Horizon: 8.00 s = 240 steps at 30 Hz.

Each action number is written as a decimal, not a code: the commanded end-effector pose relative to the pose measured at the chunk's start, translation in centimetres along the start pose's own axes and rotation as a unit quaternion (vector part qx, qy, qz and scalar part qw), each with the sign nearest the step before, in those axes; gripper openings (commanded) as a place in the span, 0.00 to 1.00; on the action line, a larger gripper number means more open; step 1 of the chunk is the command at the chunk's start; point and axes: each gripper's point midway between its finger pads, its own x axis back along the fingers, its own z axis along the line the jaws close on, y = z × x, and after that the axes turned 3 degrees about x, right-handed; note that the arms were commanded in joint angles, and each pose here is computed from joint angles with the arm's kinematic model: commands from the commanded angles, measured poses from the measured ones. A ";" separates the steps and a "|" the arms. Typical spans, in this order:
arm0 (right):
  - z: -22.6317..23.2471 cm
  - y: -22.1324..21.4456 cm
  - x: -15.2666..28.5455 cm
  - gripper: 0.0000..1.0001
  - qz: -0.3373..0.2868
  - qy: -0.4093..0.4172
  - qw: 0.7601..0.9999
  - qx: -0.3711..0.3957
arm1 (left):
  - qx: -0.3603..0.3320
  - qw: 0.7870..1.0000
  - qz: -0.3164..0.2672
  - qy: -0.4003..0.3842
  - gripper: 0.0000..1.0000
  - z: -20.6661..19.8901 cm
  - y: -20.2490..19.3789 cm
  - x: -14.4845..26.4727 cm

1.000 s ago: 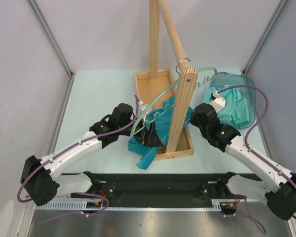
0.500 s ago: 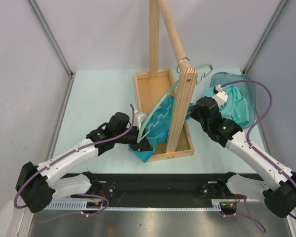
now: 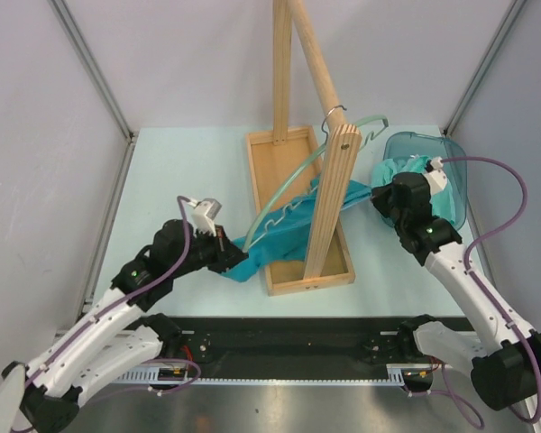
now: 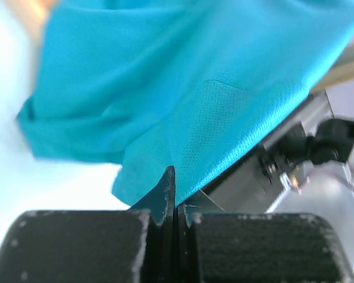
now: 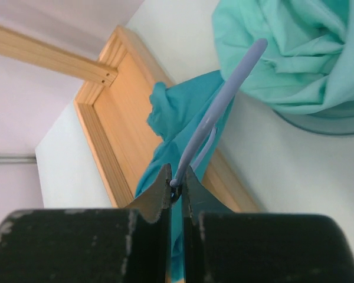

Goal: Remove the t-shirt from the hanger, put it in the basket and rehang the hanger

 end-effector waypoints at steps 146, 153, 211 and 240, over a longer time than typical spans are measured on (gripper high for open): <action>0.6 5.0 2.9 0.00 0.034 -0.072 0.983 0.164 | -0.019 0.972 0.007 -0.235 0.64 -6.1 8.0 -6.3; 1.2 2.3 2.4 0.00 0.073 -0.076 0.981 0.164 | -0.085 0.953 -0.090 -0.276 0.63 -7.7 8.4 -5.7; -3.5 4.4 9.8 1.00 0.030 -0.025 0.991 0.125 | -0.031 0.974 -0.036 -0.221 0.00 -8.3 5.4 -10.6; -6.1 3.9 9.2 1.00 0.025 -0.039 0.988 0.150 | -0.138 0.939 -0.305 -0.070 0.00 -7.7 22.5 10.2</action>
